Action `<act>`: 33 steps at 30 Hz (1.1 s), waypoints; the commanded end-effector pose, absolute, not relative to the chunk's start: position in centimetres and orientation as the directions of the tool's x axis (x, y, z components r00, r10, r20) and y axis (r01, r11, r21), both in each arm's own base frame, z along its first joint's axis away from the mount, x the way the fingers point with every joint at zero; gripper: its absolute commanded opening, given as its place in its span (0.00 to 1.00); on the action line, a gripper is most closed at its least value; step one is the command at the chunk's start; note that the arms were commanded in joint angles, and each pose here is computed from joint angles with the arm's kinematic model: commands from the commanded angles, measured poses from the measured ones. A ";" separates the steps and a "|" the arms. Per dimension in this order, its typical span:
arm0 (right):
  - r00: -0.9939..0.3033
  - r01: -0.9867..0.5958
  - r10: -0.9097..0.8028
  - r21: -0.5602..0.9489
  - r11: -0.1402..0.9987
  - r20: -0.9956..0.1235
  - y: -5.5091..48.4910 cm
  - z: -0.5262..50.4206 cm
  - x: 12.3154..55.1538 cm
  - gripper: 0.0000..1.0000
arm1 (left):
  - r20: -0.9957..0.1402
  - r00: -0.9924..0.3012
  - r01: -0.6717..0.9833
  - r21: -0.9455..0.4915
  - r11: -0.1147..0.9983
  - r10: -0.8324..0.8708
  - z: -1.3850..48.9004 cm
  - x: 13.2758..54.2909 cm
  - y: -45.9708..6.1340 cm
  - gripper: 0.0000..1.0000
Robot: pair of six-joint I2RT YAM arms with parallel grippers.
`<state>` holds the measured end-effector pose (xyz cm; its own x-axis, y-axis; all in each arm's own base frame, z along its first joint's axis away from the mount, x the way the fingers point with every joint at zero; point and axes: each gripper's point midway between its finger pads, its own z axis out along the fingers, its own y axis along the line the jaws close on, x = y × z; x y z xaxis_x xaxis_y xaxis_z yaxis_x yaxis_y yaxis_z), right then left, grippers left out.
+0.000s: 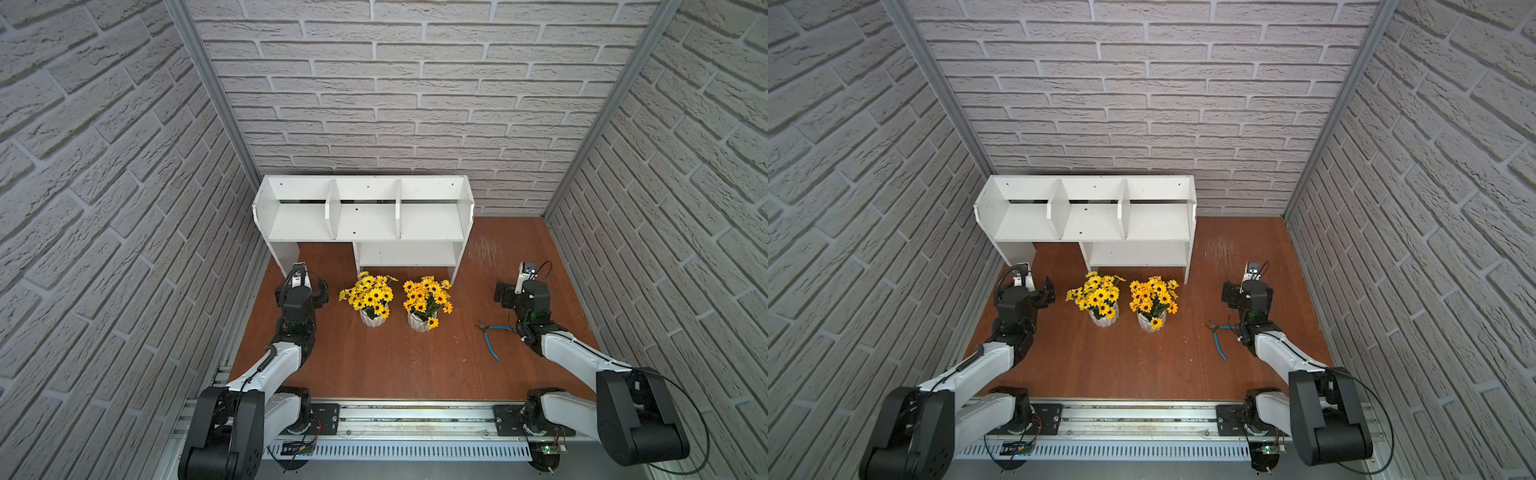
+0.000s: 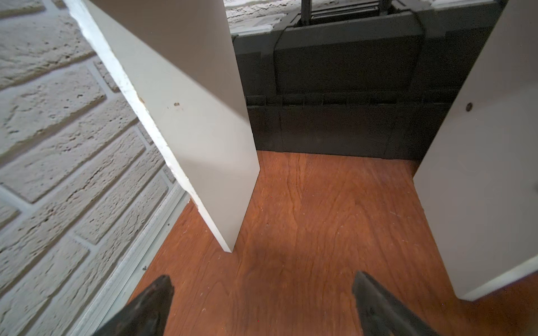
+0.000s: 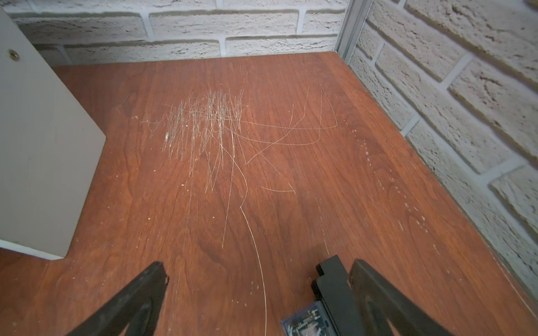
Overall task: Take the sunflower pots off the shelves
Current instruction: Reset both arms
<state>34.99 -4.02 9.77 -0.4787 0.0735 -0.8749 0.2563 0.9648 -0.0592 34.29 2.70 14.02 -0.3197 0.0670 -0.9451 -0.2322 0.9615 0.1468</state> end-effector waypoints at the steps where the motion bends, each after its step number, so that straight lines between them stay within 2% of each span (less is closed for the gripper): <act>1: -0.381 0.277 0.055 -0.057 0.959 -0.923 -4.6 12.3 36.8 0.99 | -0.962 -0.263 -0.208 0.129 0.970 0.072 14.7 35.1 2.6 0.98; 7: -0.388 0.295 0.055 -0.067 0.953 -0.920 -4.9 11.8 37.8 0.99 | -0.963 -0.266 -0.227 0.093 0.969 0.030 13.4 36.0 3.9 0.98; 13: -0.375 0.293 0.043 -0.075 0.953 -0.926 -5.0 11.4 38.2 0.99 | -0.963 -0.262 -0.228 0.121 0.966 0.059 12.2 37.1 4.3 0.98; 19: -0.384 0.198 0.001 -0.081 0.977 -0.923 -3.5 10.6 39.2 0.99 | -0.943 -0.319 -0.163 0.149 0.975 0.090 10.4 38.7 3.3 0.98; 23: -0.392 0.047 -0.061 -0.087 0.995 -0.918 -1.0 9.5 39.7 0.99 | -0.940 -0.336 -0.129 0.110 0.985 0.060 9.3 39.0 3.3 0.98; 33: -0.392 0.041 -0.056 -0.078 0.996 -0.918 -1.0 9.2 39.7 0.99 | -0.930 -0.367 -0.100 0.054 0.994 0.014 8.7 39.7 3.7 0.98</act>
<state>39.11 -1.21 8.18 -0.4364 -0.0491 -0.8984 0.0580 0.9949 -0.0826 38.79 3.93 7.20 -0.4157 0.0236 -0.9092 -0.1208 0.9894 0.0809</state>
